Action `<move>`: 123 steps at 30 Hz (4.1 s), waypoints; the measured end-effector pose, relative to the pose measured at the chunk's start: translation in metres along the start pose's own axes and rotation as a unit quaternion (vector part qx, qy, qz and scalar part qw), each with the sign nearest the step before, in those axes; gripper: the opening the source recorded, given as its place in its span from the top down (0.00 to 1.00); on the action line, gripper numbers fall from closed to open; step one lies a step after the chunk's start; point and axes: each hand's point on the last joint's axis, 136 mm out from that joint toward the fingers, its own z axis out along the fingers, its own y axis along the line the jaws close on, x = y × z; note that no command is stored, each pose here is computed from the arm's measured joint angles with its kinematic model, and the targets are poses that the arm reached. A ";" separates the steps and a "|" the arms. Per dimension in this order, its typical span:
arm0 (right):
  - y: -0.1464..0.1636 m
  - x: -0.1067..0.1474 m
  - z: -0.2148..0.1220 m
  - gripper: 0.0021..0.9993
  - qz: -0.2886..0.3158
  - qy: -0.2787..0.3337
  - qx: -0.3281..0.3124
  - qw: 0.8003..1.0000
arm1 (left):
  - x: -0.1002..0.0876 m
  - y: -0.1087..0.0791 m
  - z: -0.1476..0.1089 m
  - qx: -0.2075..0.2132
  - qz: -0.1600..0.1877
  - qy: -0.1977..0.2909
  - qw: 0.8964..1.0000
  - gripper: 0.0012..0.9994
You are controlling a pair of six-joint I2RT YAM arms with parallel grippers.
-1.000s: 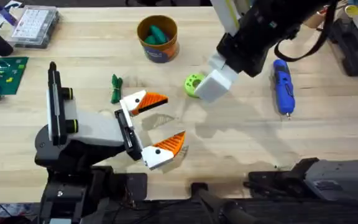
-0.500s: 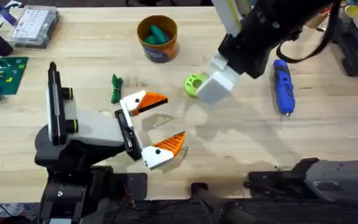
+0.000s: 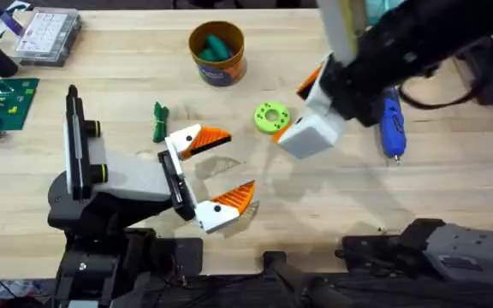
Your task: Pick up the gripper from the table and insert it into the empty holder that is missing its gripper. Then pick up a screw, insert it into the mounting hole, and use the screwdriver to tighten it. Finally, clean up the table by picking up the vegetable and placing it into the bucket.
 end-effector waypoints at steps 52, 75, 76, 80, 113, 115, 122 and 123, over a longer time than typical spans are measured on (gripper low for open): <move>0.028 -0.030 0.058 0.02 -0.047 -0.035 -0.082 0.995 | -0.022 -0.003 -0.001 0.002 0.068 -0.032 0.997 0.01; 0.028 -0.027 0.058 0.02 -0.045 -0.029 -0.083 0.995 | -0.018 -0.002 0.000 0.001 0.057 -0.026 0.998 0.01; 0.028 -0.027 0.058 0.02 -0.044 -0.028 -0.084 0.995 | -0.017 -0.002 0.000 0.001 0.051 -0.024 0.998 0.01; 0.029 -0.025 0.058 0.02 -0.043 -0.026 -0.084 0.995 | -0.005 0.000 0.000 -0.002 0.018 -0.008 1.000 0.01; 0.029 -0.025 0.058 0.02 -0.043 -0.025 -0.085 0.995 | 0.001 -0.001 0.000 0.002 0.051 0.001 0.999 0.29; 0.029 -0.025 0.058 0.02 -0.043 -0.025 -0.085 0.995 | 0.001 -0.001 0.000 0.002 0.054 0.001 0.999 0.61; 0.029 -0.025 0.058 0.02 -0.043 -0.025 -0.085 0.995 | 0.000 -0.001 0.000 0.002 0.055 0.001 0.998 0.98; 0.029 -0.025 0.058 0.02 -0.043 -0.024 -0.085 0.995 | 0.000 -0.001 0.000 0.002 0.055 0.001 0.998 0.98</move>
